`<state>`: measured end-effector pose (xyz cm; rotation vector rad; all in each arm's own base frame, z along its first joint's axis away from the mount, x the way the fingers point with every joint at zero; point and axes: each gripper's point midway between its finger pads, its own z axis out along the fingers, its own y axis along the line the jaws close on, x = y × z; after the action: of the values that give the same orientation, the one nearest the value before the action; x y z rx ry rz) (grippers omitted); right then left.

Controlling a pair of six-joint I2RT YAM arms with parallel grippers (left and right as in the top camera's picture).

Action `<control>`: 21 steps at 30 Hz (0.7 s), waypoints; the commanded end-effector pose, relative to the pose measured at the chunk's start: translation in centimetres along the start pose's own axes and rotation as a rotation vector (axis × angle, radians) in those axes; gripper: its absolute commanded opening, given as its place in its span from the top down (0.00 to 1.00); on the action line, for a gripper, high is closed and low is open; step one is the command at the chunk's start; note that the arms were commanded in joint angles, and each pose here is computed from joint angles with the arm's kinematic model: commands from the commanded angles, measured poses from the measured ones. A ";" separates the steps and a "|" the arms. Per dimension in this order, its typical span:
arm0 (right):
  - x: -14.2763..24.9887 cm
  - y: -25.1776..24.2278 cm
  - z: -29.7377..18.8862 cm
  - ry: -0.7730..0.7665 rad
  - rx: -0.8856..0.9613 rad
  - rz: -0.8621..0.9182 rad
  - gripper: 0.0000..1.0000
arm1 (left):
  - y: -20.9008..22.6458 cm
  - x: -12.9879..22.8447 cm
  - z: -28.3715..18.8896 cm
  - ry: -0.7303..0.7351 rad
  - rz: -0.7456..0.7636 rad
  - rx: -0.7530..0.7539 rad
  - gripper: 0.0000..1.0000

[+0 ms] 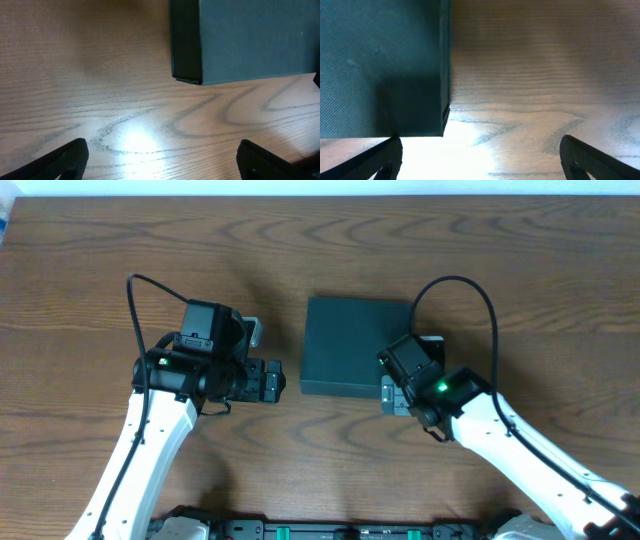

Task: Pack container
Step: 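Withdraw both grippers from the closed box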

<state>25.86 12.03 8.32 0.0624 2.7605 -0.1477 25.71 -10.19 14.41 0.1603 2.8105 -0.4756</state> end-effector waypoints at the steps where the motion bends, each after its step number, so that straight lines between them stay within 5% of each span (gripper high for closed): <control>1: -0.2 -0.8 0.4 -0.008 0.029 0.038 0.01 | -0.1 -0.2 -0.4 -0.016 0.004 -0.004 0.04; 11: -4.3 2.2 -6.1 -0.148 -0.210 0.027 0.01 | -0.1 -0.4 -0.4 -0.025 0.007 -0.003 0.04; 17: -3.6 -0.2 -11.0 -0.219 -0.253 0.045 0.01 | 0.0 -0.2 -0.8 -0.032 0.006 -0.015 0.04; 21: -2.1 -4.6 -11.9 -0.237 -0.108 0.107 0.01 | 4.4 -0.6 -2.2 -0.093 -0.074 -0.275 0.04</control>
<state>23.26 11.28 19.84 0.0606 2.5636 0.1386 25.63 -8.79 14.60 0.1089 2.8073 -0.3664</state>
